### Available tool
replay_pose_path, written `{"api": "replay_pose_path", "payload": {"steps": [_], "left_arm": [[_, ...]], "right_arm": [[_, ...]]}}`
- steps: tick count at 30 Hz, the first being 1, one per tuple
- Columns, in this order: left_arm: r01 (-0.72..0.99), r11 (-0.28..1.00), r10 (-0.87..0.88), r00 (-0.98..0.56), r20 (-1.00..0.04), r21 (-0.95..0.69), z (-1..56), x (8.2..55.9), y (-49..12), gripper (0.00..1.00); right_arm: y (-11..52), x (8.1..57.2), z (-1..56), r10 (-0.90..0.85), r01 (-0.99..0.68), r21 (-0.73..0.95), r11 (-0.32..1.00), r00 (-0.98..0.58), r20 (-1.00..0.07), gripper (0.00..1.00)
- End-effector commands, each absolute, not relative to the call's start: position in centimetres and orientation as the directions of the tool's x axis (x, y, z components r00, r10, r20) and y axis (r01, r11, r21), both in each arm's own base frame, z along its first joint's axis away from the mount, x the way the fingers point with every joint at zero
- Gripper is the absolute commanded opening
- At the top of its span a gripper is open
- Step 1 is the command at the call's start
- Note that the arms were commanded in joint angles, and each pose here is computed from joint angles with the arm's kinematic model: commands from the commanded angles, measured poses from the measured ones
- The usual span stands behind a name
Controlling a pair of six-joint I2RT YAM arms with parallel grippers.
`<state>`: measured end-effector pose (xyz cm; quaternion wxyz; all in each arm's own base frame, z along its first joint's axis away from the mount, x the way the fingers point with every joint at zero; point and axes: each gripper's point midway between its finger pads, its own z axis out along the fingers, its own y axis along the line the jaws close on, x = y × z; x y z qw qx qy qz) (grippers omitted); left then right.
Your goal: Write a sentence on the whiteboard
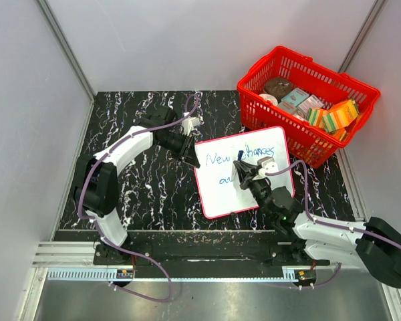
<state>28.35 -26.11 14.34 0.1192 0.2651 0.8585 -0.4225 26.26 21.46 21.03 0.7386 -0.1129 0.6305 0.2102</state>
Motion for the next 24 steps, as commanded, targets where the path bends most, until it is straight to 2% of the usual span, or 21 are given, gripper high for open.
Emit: {"api": "replay_pose_path", "payload": {"steps": [1, 24], "left_arm": [[0.661, 0.575, 0.423, -0.745, -0.516, -0.482, 13.13, 30.24, -24.94, 0.00], [0.666, 0.571, 0.428, -0.741, -0.518, -0.480, 13.12, 30.12, -25.04, 0.00]], "right_arm": [[20.37, 26.90, 22.24, 0.177, -0.391, 0.100, 0.915, 0.167, -0.970, 0.00], [20.14, 27.22, 22.87, 0.192, -0.372, 0.102, 0.923, 0.213, -0.958, 0.00]]}}
